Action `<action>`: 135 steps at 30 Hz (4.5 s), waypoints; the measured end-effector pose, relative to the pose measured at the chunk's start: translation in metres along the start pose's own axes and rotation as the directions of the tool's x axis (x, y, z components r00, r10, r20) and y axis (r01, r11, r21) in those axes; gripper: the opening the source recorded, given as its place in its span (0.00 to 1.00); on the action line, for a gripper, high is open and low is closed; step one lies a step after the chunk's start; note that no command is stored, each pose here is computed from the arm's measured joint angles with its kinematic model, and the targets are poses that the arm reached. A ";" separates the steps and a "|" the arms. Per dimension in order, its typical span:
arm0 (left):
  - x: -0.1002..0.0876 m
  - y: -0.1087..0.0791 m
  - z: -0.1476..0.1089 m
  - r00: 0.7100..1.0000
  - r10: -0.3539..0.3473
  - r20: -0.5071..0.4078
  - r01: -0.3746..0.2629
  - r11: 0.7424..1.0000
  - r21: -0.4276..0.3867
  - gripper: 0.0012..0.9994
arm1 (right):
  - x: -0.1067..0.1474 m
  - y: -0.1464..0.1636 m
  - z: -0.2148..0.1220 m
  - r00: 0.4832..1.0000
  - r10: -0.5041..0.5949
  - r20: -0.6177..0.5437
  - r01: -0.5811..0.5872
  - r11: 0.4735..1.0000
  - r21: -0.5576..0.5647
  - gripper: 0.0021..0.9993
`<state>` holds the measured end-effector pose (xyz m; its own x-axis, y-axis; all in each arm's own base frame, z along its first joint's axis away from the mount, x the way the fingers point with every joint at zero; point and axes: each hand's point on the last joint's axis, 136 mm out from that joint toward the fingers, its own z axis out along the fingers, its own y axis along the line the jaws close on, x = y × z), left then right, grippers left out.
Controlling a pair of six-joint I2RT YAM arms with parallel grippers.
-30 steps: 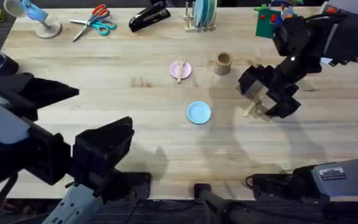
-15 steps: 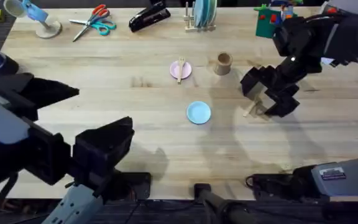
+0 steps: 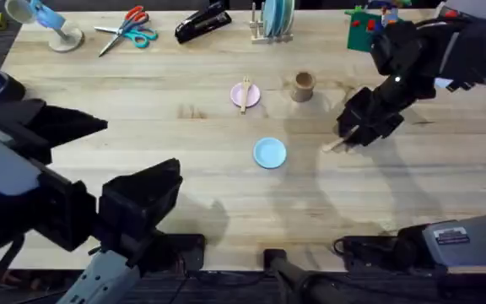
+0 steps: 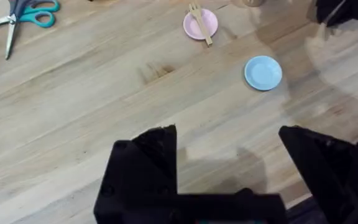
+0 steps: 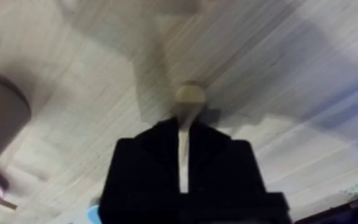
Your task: Pick up a utensil and set it on the pink plate, then put the other utensil in the container.
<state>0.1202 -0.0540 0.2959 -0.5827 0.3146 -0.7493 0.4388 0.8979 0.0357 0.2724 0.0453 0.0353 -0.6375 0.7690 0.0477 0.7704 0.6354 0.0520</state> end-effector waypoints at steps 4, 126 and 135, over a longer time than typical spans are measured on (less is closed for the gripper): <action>0.000 0.000 0.000 1.000 0.001 0.000 -0.001 1.000 0.000 1.00 | 0.001 0.001 0.000 1.000 0.000 -0.008 0.000 1.000 -0.005 0.03; 0.002 0.000 0.000 1.000 0.001 -0.008 -0.001 1.000 0.000 1.00 | -0.020 0.175 -0.068 -0.247 -0.104 0.963 0.677 -0.730 0.095 0.03; 0.002 0.000 0.000 1.000 0.001 -0.008 -0.001 1.000 0.000 1.00 | -0.020 0.174 -0.059 -0.230 -0.122 0.965 0.680 -0.730 0.070 0.03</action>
<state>0.1190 -0.0535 0.2944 -0.5876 0.3184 -0.7438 0.4399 0.8973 0.0366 0.4188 0.1365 0.1022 0.0623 -0.1869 -0.9804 -0.9951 0.0642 -0.0755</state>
